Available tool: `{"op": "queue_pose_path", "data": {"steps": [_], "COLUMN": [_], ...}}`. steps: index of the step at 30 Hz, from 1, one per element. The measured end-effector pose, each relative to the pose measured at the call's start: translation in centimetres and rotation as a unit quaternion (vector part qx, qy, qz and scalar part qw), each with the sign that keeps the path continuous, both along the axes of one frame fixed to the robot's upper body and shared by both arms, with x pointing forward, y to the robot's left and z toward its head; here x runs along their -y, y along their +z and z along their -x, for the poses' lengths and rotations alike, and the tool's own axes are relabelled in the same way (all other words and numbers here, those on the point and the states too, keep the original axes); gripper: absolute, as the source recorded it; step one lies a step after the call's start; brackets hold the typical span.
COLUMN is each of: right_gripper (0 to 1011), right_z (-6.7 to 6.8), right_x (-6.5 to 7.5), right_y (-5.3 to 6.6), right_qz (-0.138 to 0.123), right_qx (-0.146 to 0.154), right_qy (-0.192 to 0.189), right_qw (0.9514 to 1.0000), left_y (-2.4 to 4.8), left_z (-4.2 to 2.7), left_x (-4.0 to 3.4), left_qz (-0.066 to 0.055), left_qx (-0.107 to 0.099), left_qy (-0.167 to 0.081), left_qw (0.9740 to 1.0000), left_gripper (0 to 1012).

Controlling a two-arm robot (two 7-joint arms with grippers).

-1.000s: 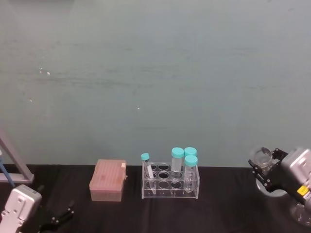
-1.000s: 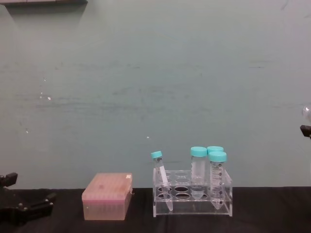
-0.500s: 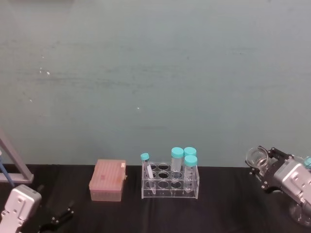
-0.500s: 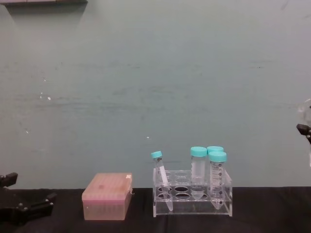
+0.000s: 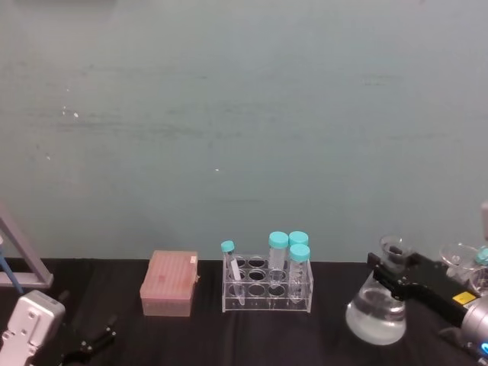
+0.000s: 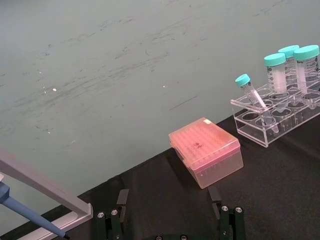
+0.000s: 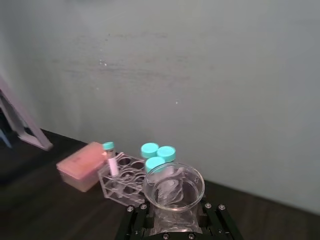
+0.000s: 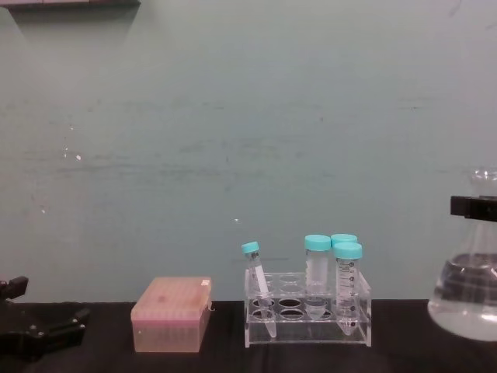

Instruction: Pick up the beaker with the right gripper, shake it three times, and then put it down.

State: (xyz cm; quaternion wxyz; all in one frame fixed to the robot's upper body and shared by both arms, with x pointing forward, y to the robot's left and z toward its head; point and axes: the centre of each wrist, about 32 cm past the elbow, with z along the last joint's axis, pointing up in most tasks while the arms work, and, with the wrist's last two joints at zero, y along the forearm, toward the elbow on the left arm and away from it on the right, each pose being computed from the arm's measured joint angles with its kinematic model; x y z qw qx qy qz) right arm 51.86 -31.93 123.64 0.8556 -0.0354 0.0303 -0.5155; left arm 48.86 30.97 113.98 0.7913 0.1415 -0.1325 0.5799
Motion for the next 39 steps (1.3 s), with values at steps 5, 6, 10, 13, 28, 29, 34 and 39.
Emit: {"op": "queue_pose_path", "data": {"steps": [5,6,10,13,28,29,34,39], "right_gripper": [452,452,452,452,453,452,452,452], "right_z": [0.12,0.14,0.29,0.34,0.33,0.32,0.31,0.30], "right_x": [-0.34,-0.39,-0.68,-0.82,-0.77,-0.77,-0.75,-0.74], "right_y": [-0.02,-0.03,-0.08,-0.11,-0.10,-0.10,-0.10,-0.09], "right_qz": [-0.022,-0.022,-0.017,-0.015,-0.017,-0.017,-0.017,-0.017], "right_qx": [-0.027,-0.028,-0.032,-0.033,-0.033,-0.032,-0.033,-0.033], "right_qy": [0.000,0.001,0.001,0.000,0.000,0.000,0.000,0.000], "right_qw": [0.9994,0.9994,0.9993,0.9994,0.9993,0.9993,0.9993,0.9993], "left_y": [0.00,0.00,0.00,0.00,0.00,0.00,0.00,0.00], "left_z": [0.00,0.00,0.00,0.00,0.00,0.00,0.00,0.00], "left_x": [0.00,0.00,0.00,0.00,0.00,0.00,0.00,0.00], "left_qz": [0.000,0.000,0.000,0.000,0.000,0.000,0.000,0.000], "left_qx": [0.000,0.000,0.000,0.000,0.000,0.000,0.000,0.000], "left_qy": [0.000,0.000,0.000,0.000,0.000,0.000,0.000,0.000], "left_qw": [1.0000,1.0000,1.0000,1.0000,1.0000,1.0000,1.0000,1.0000], "left_gripper": [1000,1000,1000,1000,1000,1000,1000,1000]}}
